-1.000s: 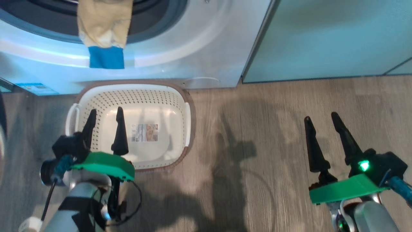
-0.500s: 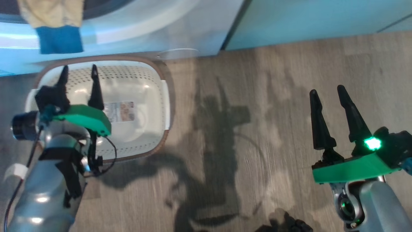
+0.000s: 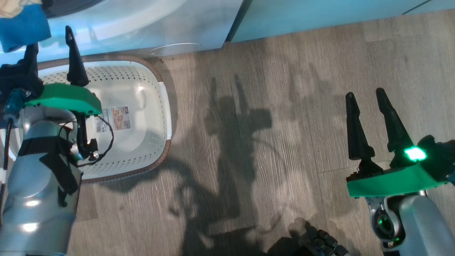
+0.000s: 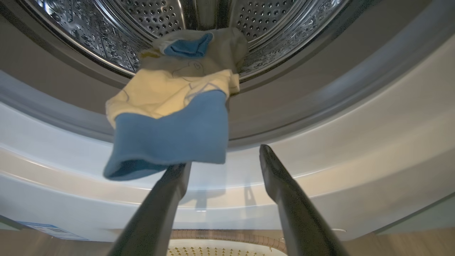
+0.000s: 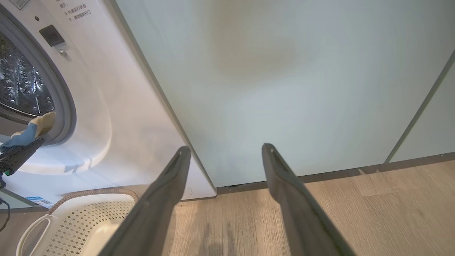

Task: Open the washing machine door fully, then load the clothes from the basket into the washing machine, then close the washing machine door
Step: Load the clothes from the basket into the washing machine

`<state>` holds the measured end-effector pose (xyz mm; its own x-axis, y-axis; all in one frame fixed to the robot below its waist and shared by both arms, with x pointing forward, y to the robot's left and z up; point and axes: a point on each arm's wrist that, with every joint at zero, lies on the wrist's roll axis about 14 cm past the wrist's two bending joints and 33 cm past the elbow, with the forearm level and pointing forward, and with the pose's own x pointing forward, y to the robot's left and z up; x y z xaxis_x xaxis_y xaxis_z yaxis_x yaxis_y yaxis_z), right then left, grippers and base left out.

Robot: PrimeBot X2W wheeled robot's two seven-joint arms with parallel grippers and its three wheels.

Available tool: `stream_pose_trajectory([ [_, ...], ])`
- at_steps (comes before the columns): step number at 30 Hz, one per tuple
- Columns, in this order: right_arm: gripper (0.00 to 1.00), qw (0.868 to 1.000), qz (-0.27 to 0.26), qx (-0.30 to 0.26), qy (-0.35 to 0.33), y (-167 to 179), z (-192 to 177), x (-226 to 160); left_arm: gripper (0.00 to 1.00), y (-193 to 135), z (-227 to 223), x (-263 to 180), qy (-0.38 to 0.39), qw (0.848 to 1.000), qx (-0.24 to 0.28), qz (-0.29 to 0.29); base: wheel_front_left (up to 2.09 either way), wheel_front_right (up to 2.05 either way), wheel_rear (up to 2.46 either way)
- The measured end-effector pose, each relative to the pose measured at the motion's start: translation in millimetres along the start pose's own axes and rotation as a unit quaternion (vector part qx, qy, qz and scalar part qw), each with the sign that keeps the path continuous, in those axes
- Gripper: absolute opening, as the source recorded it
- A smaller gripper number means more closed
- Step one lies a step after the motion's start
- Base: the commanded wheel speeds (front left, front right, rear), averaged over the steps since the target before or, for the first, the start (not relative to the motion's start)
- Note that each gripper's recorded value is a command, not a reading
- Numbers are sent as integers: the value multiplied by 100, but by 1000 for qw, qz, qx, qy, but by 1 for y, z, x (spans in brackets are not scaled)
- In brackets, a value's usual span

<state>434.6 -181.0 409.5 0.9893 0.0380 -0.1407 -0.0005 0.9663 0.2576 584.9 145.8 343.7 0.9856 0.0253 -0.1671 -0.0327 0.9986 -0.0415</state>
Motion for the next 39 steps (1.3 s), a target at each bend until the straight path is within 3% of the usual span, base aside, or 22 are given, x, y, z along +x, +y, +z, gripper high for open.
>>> stream_pose_trajectory([
  [12,100,1000,9,4,0,6,-2,3,100,15,26,-5,-42,995,-89,32,0,0,0],
  [17,100,1000,12,5,-1,8,-1,3,100,25,14,-13,-30,980,-187,60,0,0,0],
  [23,100,1000,12,4,-4,8,2,2,100,36,0,-16,-16,975,-210,69,0,0,0],
  [24,100,1000,11,4,-4,7,2,2,80,36,0,-15,-16,974,-213,70,0,0,0],
  [26,100,1000,11,3,-5,7,3,2,0,35,1,-13,-18,974,-214,68,0,0,0],
  [30,100,1000,11,3,-7,8,4,2,0,34,4,-10,-21,977,-203,65,0,0,0],
  [39,100,1000,10,12,-11,8,7,1,0,11,28,0,-35,996,-78,-21,0,0,0],
])
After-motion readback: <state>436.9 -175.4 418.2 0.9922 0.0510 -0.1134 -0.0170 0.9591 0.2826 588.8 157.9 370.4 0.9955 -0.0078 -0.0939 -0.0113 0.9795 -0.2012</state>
